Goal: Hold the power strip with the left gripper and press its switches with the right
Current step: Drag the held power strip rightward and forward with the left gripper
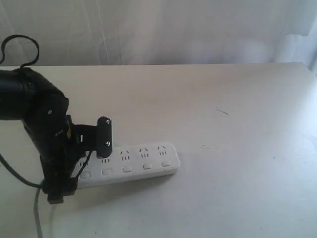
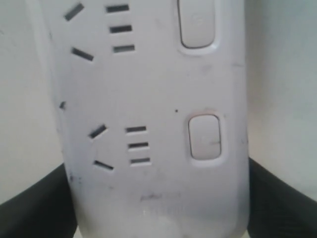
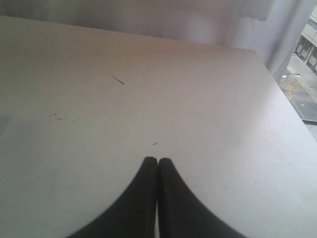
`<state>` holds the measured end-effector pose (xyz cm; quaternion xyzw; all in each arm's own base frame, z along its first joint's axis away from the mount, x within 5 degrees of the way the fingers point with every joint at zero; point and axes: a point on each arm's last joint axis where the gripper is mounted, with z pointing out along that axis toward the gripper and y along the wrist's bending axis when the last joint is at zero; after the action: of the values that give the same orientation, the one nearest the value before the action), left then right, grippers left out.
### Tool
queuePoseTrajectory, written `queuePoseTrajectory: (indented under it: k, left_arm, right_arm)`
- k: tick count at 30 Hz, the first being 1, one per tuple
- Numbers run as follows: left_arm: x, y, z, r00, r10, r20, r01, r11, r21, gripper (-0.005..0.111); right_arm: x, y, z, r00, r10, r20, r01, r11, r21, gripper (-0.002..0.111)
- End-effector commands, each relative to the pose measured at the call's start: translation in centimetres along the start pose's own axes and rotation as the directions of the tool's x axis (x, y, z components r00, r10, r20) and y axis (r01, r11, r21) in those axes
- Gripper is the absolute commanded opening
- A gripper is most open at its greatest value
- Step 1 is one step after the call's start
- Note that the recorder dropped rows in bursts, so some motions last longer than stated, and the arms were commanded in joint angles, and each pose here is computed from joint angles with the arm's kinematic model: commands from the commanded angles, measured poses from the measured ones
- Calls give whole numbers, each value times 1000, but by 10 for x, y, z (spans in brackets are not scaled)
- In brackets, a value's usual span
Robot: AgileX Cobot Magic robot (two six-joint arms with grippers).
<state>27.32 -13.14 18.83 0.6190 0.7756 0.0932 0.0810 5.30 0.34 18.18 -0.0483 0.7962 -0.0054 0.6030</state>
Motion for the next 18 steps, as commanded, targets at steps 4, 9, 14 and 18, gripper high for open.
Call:
queuePoseTrajectory:
  k: [4,9,14,18]
  left_arm:
    - [-10,13,-18,997,71,17,-70,997,-36,0]
    - [-12,15,-21,993,116,33,-114,992,-48,0]
    - [-22,13,-21,984,116,136,-112,993,-37,0]
    - [-30,13,-14,975,112,194,-110,994,-20,0]
  right_arm:
    - [0,0,0,1000,3,14,-3,1000,-4,0]
    - [0,0,0,1000,3,14,-3,1000,-4,0]
    - [0,0,0,1000,3,14,-3,1000,-4,0]
    - [0,0,0,1000,3,14,-3,1000,-4,0]
